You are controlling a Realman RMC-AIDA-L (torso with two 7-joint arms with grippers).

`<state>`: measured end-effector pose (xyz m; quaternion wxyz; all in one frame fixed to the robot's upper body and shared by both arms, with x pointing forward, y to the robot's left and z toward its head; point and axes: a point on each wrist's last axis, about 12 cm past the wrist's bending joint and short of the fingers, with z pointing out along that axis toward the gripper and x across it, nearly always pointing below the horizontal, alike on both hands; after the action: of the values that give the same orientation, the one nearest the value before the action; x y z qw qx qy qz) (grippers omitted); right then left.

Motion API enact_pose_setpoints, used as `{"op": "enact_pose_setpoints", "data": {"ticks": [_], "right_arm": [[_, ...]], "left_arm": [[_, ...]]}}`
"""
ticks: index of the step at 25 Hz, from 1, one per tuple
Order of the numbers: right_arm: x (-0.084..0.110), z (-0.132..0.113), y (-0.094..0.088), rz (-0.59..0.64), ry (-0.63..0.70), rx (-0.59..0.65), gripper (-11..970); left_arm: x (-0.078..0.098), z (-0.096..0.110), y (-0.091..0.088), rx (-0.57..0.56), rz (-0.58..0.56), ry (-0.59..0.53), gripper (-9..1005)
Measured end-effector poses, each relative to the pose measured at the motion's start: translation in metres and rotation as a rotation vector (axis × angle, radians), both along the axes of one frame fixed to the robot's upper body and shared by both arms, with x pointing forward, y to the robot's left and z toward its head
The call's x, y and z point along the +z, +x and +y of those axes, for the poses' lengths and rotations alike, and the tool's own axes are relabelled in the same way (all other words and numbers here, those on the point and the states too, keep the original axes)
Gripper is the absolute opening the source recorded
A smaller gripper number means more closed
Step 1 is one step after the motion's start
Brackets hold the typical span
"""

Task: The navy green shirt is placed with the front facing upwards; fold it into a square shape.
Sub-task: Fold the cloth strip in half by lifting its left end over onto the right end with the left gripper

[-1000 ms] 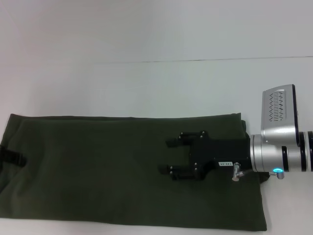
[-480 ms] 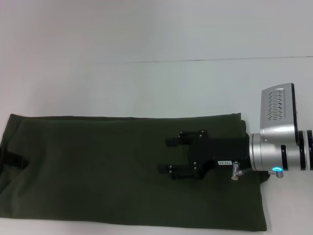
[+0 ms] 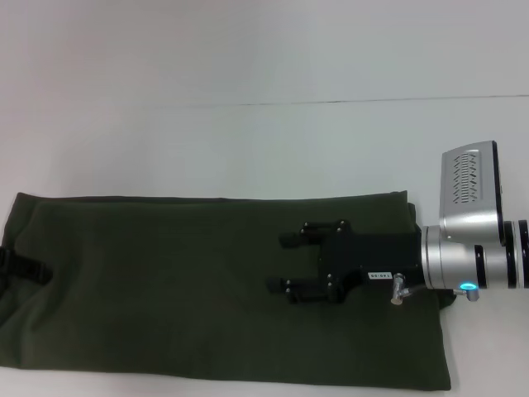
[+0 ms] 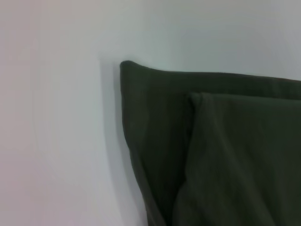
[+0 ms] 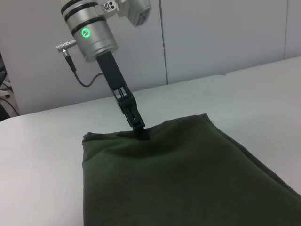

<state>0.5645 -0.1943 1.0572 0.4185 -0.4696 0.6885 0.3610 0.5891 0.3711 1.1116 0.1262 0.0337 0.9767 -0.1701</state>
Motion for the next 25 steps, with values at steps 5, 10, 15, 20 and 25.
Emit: {"op": "enact_pose_setpoints", "data": {"ticks": [5, 10, 15, 20, 25], "right_arm": [[0.0000, 0.0000, 0.0000, 0.000, 0.000, 0.000, 777], [0.0002, 0.0002, -0.0001, 0.000, 0.001, 0.002, 777], [0.0007, 0.0006, -0.0001, 0.000, 0.003, 0.005, 776], [0.0012, 0.0005, 0.0004, -0.002, 0.003, 0.004, 777], [0.0019, 0.0007, 0.0012, -0.005, 0.002, 0.005, 777]], "left_arm": [[-0.0006, -0.0011, 0.0002, -0.015, 0.003, 0.012, 732], [-0.0003, -0.0031, 0.0014, -0.021, 0.002, 0.018, 728], [-0.0003, -0.0029, 0.0021, -0.021, -0.004, 0.023, 628], [-0.0005, -0.0033, 0.0025, -0.022, -0.009, 0.025, 396], [-0.0006, -0.0033, 0.0028, -0.023, -0.012, 0.027, 209]]}}
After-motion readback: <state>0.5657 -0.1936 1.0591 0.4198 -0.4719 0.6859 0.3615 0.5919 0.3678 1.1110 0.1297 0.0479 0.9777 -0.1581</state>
